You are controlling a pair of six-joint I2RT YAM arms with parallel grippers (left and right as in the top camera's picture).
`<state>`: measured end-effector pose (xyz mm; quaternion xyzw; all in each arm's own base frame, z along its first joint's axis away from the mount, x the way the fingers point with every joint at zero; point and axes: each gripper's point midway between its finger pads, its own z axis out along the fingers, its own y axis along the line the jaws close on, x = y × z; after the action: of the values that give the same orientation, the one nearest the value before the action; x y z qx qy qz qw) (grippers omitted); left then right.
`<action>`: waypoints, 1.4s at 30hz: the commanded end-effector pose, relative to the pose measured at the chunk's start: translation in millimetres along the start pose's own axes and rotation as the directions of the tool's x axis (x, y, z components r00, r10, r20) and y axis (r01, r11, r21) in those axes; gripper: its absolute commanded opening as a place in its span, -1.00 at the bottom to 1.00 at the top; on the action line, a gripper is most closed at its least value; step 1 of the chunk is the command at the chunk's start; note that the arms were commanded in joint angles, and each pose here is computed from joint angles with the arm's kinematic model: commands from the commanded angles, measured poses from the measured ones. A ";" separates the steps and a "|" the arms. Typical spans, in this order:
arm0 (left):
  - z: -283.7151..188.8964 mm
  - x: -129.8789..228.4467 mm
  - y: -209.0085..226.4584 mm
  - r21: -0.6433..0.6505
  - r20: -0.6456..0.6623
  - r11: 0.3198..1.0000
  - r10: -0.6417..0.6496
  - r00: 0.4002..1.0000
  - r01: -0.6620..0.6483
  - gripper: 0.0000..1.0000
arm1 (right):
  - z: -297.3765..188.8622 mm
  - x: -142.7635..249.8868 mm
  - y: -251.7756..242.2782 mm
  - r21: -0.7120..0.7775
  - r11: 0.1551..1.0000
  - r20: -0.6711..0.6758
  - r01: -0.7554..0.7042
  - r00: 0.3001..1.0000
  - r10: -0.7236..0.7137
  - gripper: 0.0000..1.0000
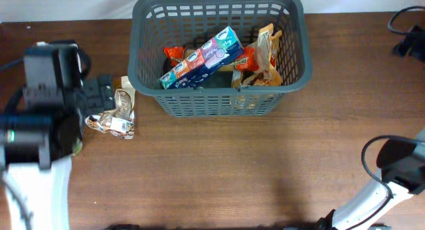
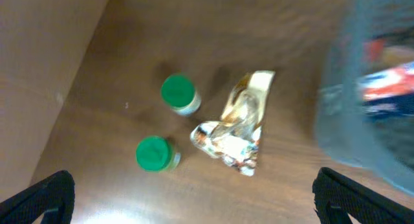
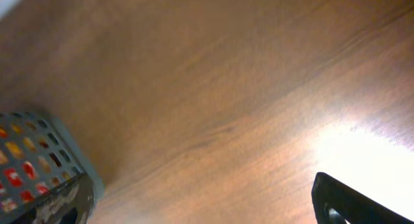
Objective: Pack container
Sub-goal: 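Grasp the crumpled foil snack bag with the left gripper, then lift the foil bag into the basket and release it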
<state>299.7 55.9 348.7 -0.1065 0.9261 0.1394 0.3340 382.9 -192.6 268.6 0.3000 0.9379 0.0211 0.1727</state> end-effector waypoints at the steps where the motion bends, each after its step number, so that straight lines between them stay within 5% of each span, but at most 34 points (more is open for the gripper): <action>1: 44.6 4.7 0.9 0.031 -0.125 0.999 -0.021 0.992 0.025 0.99 | 18.0 5.1 0.0 -0.009 1.000 -0.065 -0.018 0.998 0.017 0.98; 6: 108.9 25.3 -20.9 0.192 -0.298 0.970 0.204 0.933 -0.151 0.94 | 24.1 4.9 -0.6 -0.008 1.000 -0.079 -0.020 0.997 0.019 0.98; 10: 154.1 51.7 -30.8 0.229 -0.442 0.954 0.278 0.853 -0.193 0.47 | 24.0 5.1 -0.7 -0.007 1.000 -0.079 -0.020 0.997 0.019 0.98; 12: 173.8 63.0 -36.3 0.255 -0.489 0.944 0.312 0.815 -0.208 0.39 | 24.0 5.1 -0.7 -0.007 1.000 -0.079 -0.019 0.997 0.019 0.98; 15: 202.9 83.1 -43.3 0.325 -0.540 0.906 0.413 0.734 -0.271 0.39 | 23.9 6.6 -0.8 -0.007 1.000 -0.085 -0.020 0.996 0.020 0.98; 17: 220.4 96.7 -45.6 0.359 -0.569 0.883 0.465 0.679 -0.303 0.57 | 23.9 6.6 -0.8 -0.007 1.000 -0.085 -0.020 0.996 0.019 0.98; 25: 266.4 126.5 -43.1 0.425 -0.605 0.818 0.575 0.551 -0.387 0.63 | 23.9 6.6 -0.8 -0.007 1.000 -0.085 -0.020 0.996 0.019 0.98; 40: 320.5 173.0 -64.3 0.526 -0.634 0.815 0.566 0.527 -0.244 0.61 | 23.9 6.6 -0.8 -0.007 1.000 -0.085 -0.020 0.996 0.020 0.98; 42: 320.4 176.3 -65.3 0.530 -0.640 0.813 0.570 0.516 -0.241 0.47 | 23.9 6.6 -0.8 -0.007 1.000 -0.085 -0.020 0.996 0.020 0.98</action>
<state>380.3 92.2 0.8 0.1325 0.9843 0.0159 -0.1154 385.9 -192.1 245.3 0.3046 0.9420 0.0338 0.1370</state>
